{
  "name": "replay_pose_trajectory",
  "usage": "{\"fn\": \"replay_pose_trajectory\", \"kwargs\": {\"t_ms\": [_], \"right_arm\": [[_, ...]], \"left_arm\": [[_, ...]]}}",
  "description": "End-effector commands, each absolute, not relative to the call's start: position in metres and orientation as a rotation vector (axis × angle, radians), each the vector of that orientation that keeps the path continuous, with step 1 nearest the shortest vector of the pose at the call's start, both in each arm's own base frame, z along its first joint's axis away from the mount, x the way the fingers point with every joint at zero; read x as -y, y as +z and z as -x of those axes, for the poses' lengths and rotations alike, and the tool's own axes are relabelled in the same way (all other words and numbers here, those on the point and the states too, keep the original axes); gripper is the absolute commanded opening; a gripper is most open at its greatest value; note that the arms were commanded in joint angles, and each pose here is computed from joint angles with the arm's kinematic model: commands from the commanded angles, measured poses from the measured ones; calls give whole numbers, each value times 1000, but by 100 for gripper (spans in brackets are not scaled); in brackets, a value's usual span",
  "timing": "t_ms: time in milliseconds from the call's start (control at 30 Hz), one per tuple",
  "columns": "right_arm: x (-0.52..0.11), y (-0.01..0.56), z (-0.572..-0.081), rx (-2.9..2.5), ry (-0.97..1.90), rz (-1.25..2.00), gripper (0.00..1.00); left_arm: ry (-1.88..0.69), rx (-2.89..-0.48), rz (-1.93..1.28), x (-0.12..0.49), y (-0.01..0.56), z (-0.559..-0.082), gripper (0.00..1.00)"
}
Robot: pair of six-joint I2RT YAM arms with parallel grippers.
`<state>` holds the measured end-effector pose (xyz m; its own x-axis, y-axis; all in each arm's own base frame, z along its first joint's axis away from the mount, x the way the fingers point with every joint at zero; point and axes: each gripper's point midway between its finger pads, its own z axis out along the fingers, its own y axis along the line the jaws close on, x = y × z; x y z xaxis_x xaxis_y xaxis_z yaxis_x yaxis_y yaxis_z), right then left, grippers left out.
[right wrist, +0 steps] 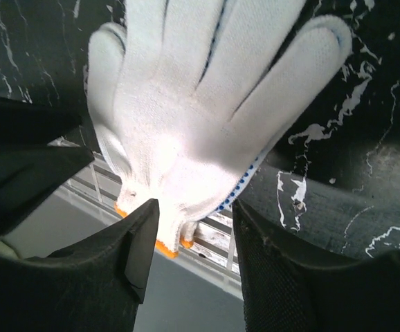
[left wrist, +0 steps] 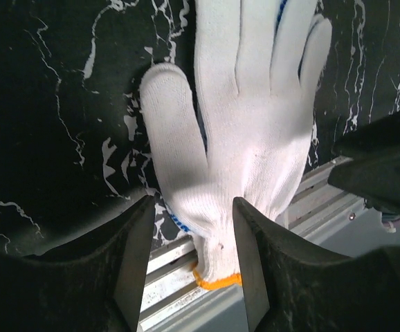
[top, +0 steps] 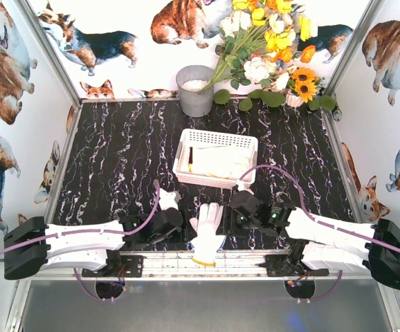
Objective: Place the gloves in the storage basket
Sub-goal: Pair the glove with the glove.
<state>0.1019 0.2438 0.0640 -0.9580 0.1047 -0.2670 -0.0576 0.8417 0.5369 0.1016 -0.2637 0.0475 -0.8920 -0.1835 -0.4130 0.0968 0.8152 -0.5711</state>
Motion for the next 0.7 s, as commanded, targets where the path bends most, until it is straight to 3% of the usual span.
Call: {"fn": "replay_pose_trajectory", "kwargs": {"t_ms": [0,467,667], "right_arm": [[-244,67,-100,-2716,828,-77,50],[-242,47,-70,-2808,942,-170,54],[-244,38,-83,-2755,915,-188,44]], "left_arm": [[-858,-2530,78,266,48,-108,43],[-738,-2620,-78,269,70,-103,54],[-817,-2630,-74,279,60,-98,55]]}}
